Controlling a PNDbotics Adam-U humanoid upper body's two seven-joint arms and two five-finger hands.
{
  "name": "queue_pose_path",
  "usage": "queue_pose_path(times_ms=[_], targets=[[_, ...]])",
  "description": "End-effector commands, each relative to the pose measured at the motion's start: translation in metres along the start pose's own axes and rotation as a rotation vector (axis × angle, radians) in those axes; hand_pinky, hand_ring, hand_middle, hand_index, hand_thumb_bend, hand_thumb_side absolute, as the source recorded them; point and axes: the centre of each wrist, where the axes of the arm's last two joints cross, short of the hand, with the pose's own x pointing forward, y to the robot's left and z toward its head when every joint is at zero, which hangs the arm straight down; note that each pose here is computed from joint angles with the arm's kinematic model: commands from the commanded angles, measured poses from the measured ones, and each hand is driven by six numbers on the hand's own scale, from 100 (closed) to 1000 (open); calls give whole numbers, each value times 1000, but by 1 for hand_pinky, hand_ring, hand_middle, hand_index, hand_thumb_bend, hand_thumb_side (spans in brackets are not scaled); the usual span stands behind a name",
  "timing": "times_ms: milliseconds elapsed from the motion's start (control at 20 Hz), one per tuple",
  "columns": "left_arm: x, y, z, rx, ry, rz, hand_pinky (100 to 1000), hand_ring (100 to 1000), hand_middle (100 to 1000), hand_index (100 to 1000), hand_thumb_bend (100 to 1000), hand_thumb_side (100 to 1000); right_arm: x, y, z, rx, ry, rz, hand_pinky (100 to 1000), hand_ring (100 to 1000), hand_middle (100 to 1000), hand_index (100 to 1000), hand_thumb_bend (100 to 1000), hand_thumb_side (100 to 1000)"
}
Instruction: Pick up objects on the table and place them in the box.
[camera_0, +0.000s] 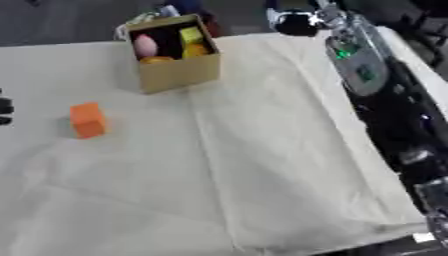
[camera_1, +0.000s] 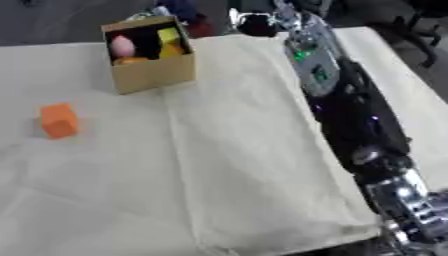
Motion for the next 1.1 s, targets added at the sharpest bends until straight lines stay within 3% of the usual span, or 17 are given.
queue_pose_path(times_ms=[50,250,500,800,1100], targets=[[8,29,-16,-86,-42,-169,726,739,685,819,100,642,4,-26,17,-60,-64,-66,616,644,739,948,100,391],[13,45,-35,-236,-64,-359,752,758,729,845,155,558,-7,-24,44,-83,-56,-135,613,640,735,945,100,440],[17,50,-61,-454,-62,-553,786,777,768,879,329,472,-12,-20,64,-143,-27,-183,608,632,727,942,100,485],[18,40,-95,-730,-33,-729,811,788,793,905,507,414,-16,-13,74,-180,8,-211,603,624,719,939,100,491],[-3,21,-114,-912,64,-790,817,791,800,906,575,420,-20,-7,79,-187,35,-233,600,618,711,937,100,492]])
